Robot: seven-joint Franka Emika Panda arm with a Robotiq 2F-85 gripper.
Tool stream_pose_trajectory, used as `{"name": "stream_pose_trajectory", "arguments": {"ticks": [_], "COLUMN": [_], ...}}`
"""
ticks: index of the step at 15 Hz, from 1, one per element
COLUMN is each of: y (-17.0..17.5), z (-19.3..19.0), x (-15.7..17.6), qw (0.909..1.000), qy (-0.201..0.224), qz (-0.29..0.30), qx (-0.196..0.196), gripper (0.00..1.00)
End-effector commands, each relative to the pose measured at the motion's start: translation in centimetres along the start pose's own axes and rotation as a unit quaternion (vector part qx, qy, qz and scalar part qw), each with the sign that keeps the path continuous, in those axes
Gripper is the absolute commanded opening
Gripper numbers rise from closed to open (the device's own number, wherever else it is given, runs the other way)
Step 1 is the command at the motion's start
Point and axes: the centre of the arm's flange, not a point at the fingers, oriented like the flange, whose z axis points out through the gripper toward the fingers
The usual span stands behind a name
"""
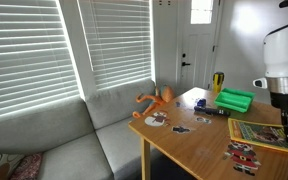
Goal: Turn the yellow book over
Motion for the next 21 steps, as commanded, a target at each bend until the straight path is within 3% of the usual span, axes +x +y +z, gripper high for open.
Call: {"name": "stream_pose_trajectory", "arguments": {"ticks": [1, 7, 8, 9, 11, 13, 18, 21], "y": [-2.5, -6.6, -6.9, -6.1, -6.8, -6.8, -6.7, -6.0], "z": [-2.0, -0.9, -0.8, -0.6, -0.5, -0.5, 0.6, 1.2], "x": [-1.2, -2.0, -2.0, -1.8, -1.9, -1.9, -2.5, -3.0], "qw": [0.9997, 0.9896, 0.9881, 0.9923, 0.9902, 0.9896, 0.9779, 0.9724], "qy": [-0.002, -0.081, -0.076, -0.066, -0.068, -0.068, -0.109, -0.108], "qz": [-0.020, -0.070, -0.076, -0.070, -0.078, -0.080, -0.120, -0.126], "qx": [-0.014, -0.096, -0.110, -0.078, -0.094, -0.098, -0.132, -0.164], "gripper": [0.51, 0.91, 0.97, 0.80, 0.94, 0.99, 1.00, 1.00]}}
